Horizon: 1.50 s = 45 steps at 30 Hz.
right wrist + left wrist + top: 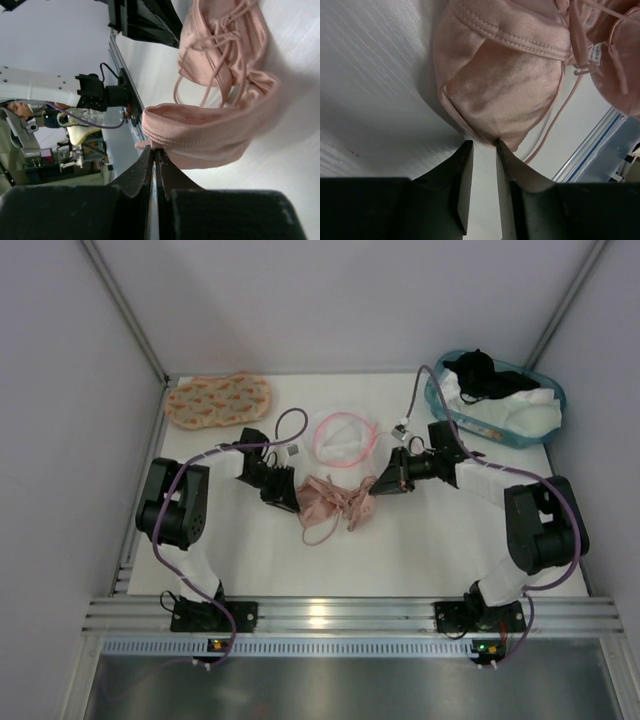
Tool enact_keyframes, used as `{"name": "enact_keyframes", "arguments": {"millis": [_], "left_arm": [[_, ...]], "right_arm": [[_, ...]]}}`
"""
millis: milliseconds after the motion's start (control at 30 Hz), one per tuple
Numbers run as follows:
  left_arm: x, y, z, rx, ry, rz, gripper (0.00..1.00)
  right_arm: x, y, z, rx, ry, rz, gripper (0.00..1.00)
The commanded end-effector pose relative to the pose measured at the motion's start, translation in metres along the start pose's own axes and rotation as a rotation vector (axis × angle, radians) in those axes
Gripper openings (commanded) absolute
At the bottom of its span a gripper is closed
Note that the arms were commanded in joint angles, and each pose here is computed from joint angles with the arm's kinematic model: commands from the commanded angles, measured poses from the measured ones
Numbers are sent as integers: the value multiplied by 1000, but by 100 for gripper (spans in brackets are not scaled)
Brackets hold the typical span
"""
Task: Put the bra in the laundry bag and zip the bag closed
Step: Adjust the bra at the center of the board.
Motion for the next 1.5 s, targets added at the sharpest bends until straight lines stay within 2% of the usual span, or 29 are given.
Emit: {"name": "enact_keyframes", "arguments": {"millis": [0, 267, 467, 733, 867, 933, 1067, 1100, 1133, 1167, 1333, 1467], "left_arm": [[-28, -6, -8, 56, -3, -77, 29], [-12, -19, 6, 32, 39, -22, 24], [-3, -10, 0, 34, 32, -41, 28], [1, -18, 11, 10, 75, -13, 29], [1, -1, 5, 1, 70, -35, 39], [4, 16, 5, -3, 66, -45, 48], [4, 59, -5, 1, -54, -156, 65], [4, 68, -14, 7, -84, -192, 83], [2, 70, -18, 21, -97, -212, 95], [0, 72, -22, 24, -109, -231, 98], [-4, 49, -33, -13, -145, -233, 97], [-13, 24, -28, -57, -137, -229, 84]], "right_arm": [[-35, -20, 23, -80, 74, -68, 0], [-60, -76, 48, -154, 102, -49, 0], [-61, -133, 32, -161, 91, -4, 0], [-55, -181, 21, -154, 72, -21, 0], [-49, -196, -6, -130, 28, -34, 0], [-45, -199, -13, -119, 13, -37, 0], [-40, -202, -21, -104, 12, -44, 0], [-39, -202, -23, -98, 12, -48, 0], [-39, -203, -24, -96, 14, -49, 0], [-38, -204, -25, -94, 13, -50, 0], [-39, -204, -28, -94, 2, -58, 0], [-37, -204, -27, -94, 6, -52, 0]]}}
Point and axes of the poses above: each gripper's point midway between its finger pads, its own y axis back along the fingers, its own z axis along the line the jaws close on, x = y × z, the point moved 4 cm from there along y, back along the fingers, and after that the axes turned 12 degrees about y, right-handed, at the moved point
